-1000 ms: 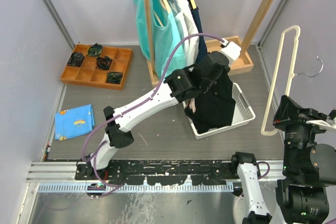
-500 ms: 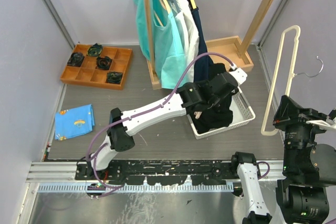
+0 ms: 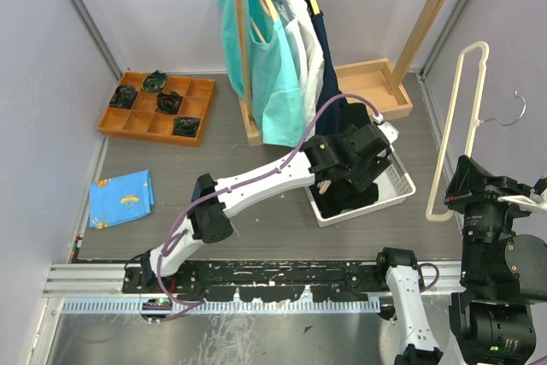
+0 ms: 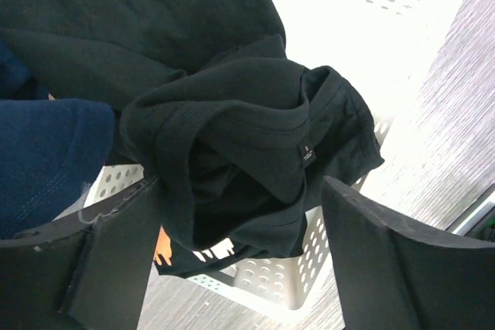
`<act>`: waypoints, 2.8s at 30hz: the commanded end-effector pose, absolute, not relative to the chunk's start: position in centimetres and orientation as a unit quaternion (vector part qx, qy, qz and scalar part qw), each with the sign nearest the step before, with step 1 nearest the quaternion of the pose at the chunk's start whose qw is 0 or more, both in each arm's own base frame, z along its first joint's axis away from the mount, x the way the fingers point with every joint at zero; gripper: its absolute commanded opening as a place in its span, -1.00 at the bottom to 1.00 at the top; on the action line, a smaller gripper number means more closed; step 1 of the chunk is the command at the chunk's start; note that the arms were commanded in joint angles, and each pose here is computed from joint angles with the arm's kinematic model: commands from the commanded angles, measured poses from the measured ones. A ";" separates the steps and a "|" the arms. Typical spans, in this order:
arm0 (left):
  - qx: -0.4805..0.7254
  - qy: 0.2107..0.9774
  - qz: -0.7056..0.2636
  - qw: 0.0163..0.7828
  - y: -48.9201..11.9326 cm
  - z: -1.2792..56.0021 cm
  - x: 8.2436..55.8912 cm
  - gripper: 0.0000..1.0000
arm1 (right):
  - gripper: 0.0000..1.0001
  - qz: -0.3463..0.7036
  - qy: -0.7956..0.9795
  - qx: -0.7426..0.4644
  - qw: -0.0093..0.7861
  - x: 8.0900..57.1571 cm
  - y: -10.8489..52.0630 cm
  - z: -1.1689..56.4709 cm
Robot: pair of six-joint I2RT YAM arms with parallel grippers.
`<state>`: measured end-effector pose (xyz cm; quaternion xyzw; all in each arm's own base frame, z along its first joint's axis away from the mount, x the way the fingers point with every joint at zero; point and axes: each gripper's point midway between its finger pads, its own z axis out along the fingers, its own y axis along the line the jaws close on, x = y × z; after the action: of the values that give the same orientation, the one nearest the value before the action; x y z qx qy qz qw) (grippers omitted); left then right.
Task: Remove the t-shirt from the hanger
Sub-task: Adjust the T-shirt in the bin.
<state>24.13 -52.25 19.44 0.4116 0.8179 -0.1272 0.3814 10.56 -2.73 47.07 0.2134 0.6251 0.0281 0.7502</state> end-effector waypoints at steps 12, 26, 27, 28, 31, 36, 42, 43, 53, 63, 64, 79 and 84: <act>0.301 0.833 -0.225 0.407 -54.0 22.0 30.5 0.96 | -0.99 0.047 0.617 0.192 0.762 10.1 -1.8 48.8; 0.229 0.875 -0.144 0.400 -49.2 18.4 36.3 0.96 | -0.99 0.052 0.618 0.187 0.762 9.8 -1.6 49.0; 0.226 0.877 -0.139 0.400 -48.9 18.3 36.6 0.96 | -0.99 0.052 0.618 0.187 0.762 9.8 -1.6 49.0; 0.223 0.879 -0.135 0.399 -48.7 18.1 36.8 0.96 | -0.99 0.052 0.618 0.187 0.762 9.8 -1.6 49.0; 0.212 0.888 -0.127 0.389 -48.1 17.2 37.3 0.96 | -0.99 0.052 0.617 0.188 0.762 9.8 -1.6 49.1; 0.206 0.892 -0.123 0.384 -47.9 16.4 37.6 0.96 | -0.99 0.052 0.617 0.189 0.762 9.7 -1.6 49.1; 0.201 0.891 -0.128 0.387 -48.5 15.7 38.0 0.96 | -0.99 0.050 0.615 0.190 0.764 9.7 -1.7 49.3; 0.201 0.891 -0.127 0.388 -48.5 15.6 38.1 0.96 | -0.99 0.050 0.615 0.191 0.763 9.7 -1.7 49.3; 0.193 0.886 -0.134 0.400 -49.3 14.7 39.2 0.85 | -0.99 0.046 0.614 0.191 0.764 9.6 -1.8 49.6; 0.187 0.880 -0.141 0.412 -49.9 14.0 40.3 0.46 | -0.99 0.031 0.610 0.189 0.769 9.0 -2.2 50.3; 0.188 0.880 -0.141 0.412 -50.0 13.9 40.4 0.44 | -0.99 0.029 0.610 0.189 0.769 9.0 -2.2 50.3; 0.197 0.859 -0.175 0.439 -51.6 15.7 40.3 -1.00 | -0.99 0.023 0.612 0.187 0.768 9.0 -2.4 50.4; 0.236 0.821 -0.204 0.478 -53.1 20.3 38.6 -1.00 | -0.99 0.028 0.613 0.185 0.767 9.4 -2.2 50.1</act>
<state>39.59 -51.06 12.44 0.2172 0.8722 -0.1468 0.4130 8.30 -2.09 48.76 0.1920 0.6264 0.0275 0.7550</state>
